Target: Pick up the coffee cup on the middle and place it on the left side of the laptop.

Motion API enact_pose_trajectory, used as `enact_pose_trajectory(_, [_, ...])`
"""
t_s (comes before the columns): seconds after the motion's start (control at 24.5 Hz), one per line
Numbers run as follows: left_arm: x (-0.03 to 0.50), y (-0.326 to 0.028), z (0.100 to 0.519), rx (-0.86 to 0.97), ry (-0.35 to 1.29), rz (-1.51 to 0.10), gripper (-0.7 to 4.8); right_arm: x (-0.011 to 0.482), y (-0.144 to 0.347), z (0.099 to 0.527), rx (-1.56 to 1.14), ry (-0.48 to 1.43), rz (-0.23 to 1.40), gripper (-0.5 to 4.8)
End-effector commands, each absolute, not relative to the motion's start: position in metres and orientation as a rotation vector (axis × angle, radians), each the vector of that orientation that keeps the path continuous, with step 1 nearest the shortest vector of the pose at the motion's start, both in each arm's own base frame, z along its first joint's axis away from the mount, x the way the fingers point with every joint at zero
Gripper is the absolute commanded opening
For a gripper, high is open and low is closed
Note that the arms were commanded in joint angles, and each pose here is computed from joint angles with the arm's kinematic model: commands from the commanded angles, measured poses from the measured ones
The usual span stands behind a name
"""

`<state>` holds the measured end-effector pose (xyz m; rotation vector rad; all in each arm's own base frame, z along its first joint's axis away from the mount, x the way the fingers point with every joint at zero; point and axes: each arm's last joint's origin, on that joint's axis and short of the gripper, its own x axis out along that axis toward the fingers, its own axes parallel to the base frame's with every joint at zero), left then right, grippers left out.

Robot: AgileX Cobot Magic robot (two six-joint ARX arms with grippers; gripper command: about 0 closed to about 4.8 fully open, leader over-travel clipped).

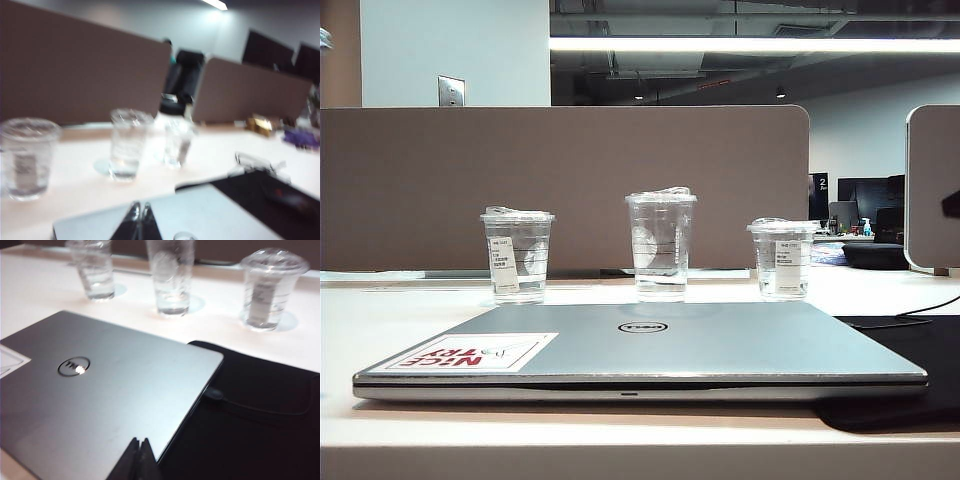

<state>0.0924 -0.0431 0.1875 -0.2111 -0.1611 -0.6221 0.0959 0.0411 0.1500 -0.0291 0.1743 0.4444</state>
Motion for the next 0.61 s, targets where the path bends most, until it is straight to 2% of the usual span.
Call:
enact_pose_trajectory(0.04, [0.1, -0.056, 0.188, -0.104, -0.167, -0.615, -0.04, 0.097, 0.042, 0.149, -0.031, 0.179, 0.446, -0.05])
enact_pose_trajectory(0.2, [0.118, -0.071, 0.191, -0.001, -0.169, -0.62, -0.03, 0.097, 0.042, 0.148, -0.031, 0.182, 0.446, -0.05])
enact_pose_trajectory(0.37, [0.162, -0.096, 0.199, 0.05, -0.128, -0.615, 0.15, 0.097, 0.042, 0.148, -0.031, 0.182, 0.444, -0.05])
enact_pose_trajectory(0.41, [0.184, -0.109, 0.199, 0.055, -0.102, -0.616, 0.92, 0.097, 0.042, 0.148, -0.032, 0.182, 0.446, -0.05])
enact_pose_trajectory(0.45, [0.213, -0.126, 0.196, 0.061, -0.077, -0.618, 2.36, 0.097, 0.042, 0.148, -0.031, 0.182, 0.445, -0.05])
enact_pose_trajectory(0.57, [0.25, -0.148, 0.189, 0.063, -0.063, -0.637, 4.15, 0.097, 0.042, 0.149, -0.031, 0.182, 0.446, -0.05])
enact_pose_trajectory(0.61, [0.262, -0.155, 0.185, 0.061, -0.052, -0.637, 4.51, 0.097, 0.042, 0.148, -0.031, 0.183, 0.446, -0.05])
